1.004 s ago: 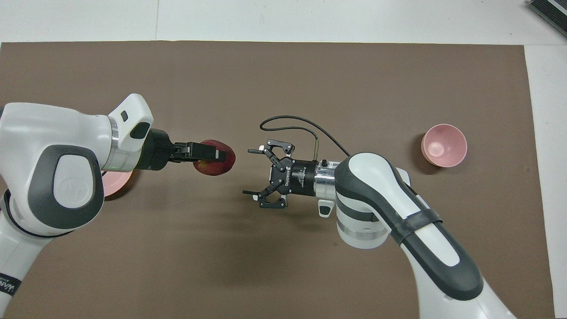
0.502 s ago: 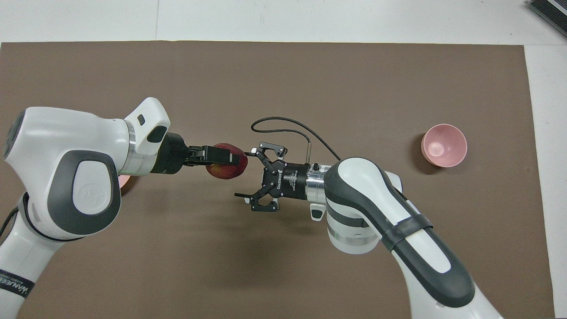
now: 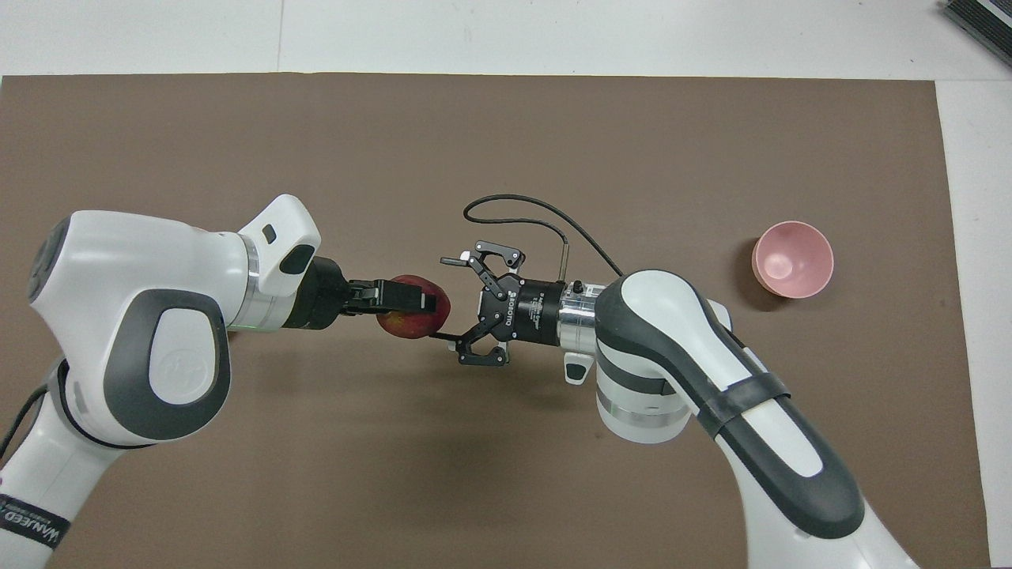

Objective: Move apple from plate to bowl
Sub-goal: 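Close the right gripper around the apple held by the left gripper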

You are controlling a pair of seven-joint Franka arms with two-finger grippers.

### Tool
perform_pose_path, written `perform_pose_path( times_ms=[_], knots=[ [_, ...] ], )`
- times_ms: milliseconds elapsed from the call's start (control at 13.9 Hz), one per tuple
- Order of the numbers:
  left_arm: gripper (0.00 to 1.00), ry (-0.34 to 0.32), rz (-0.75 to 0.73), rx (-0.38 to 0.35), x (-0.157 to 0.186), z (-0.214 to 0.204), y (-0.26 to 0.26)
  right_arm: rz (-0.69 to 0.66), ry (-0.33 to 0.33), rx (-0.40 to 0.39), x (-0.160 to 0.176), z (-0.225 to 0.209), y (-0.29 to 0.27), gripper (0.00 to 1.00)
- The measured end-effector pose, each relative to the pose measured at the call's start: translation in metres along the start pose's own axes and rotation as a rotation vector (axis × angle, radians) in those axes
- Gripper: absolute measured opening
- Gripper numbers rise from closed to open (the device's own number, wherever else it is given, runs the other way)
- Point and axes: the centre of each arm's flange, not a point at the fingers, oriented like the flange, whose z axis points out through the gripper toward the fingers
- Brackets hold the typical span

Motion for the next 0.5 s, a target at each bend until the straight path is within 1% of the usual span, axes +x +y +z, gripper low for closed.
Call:
perform_pose_path(
  times_ms=[502],
  knots=[
    [0.81,-0.001,0.0,0.001,-0.0024,0.0027,0.0074,-0.006,-0.004,-0.008,-0.0038,0.0046,0.0029,1.0]
  ],
)
